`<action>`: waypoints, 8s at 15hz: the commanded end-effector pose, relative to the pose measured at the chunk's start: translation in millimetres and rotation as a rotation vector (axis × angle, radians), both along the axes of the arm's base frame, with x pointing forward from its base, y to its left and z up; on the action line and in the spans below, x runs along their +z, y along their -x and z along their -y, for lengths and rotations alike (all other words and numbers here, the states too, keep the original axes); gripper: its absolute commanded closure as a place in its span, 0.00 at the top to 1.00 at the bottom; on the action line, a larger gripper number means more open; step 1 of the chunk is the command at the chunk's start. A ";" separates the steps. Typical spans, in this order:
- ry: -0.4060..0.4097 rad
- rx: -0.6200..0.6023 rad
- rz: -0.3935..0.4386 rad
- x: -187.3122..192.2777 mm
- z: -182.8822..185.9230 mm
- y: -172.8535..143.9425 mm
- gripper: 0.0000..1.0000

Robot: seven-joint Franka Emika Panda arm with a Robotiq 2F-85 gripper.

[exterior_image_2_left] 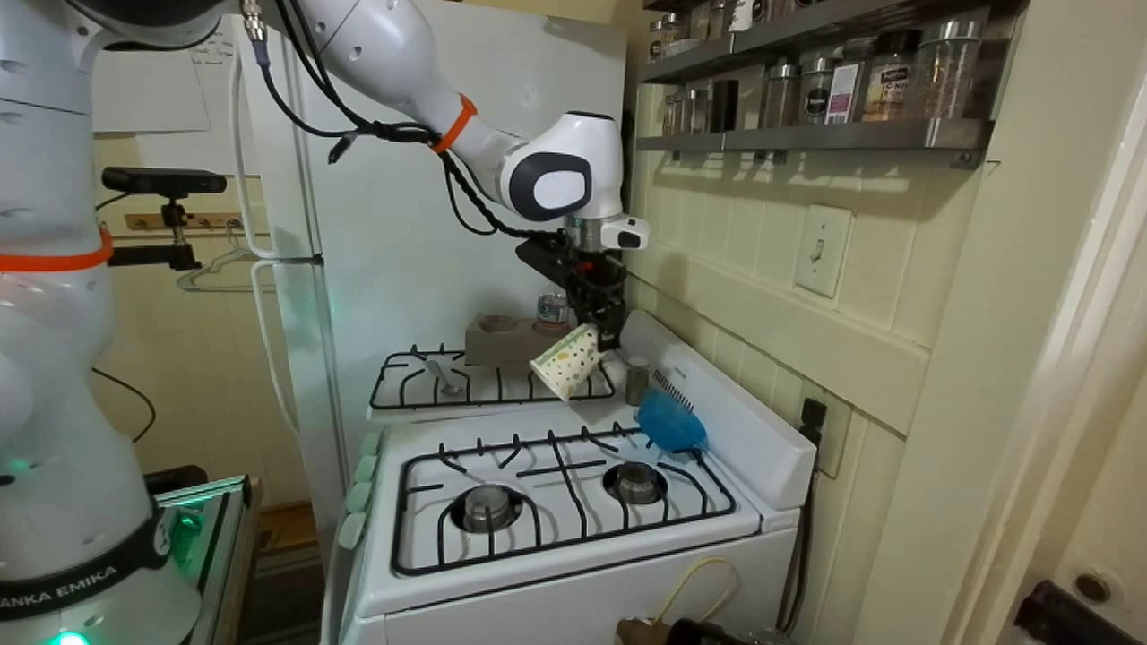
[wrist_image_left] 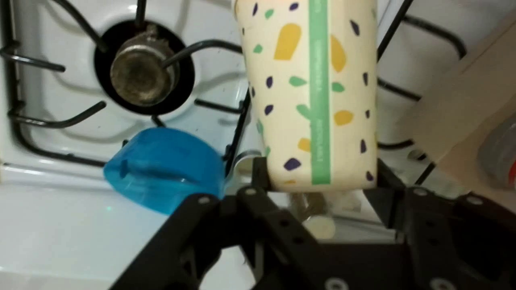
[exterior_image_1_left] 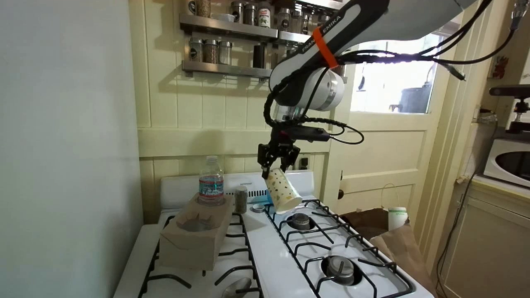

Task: Put the coffee cup into the cup holder

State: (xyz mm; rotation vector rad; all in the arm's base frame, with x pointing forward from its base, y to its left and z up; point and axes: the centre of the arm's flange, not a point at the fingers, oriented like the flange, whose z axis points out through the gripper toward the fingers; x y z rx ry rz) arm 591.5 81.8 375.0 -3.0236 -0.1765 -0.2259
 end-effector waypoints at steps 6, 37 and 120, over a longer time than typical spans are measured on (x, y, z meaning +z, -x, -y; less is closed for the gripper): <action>0.043 0.047 -0.491 -86.4 43.2 64.4 0.37; 0.248 0.145 -0.144 44.8 59.6 31.3 1.00; -0.004 0.580 0.351 133.0 -46.5 152.9 0.01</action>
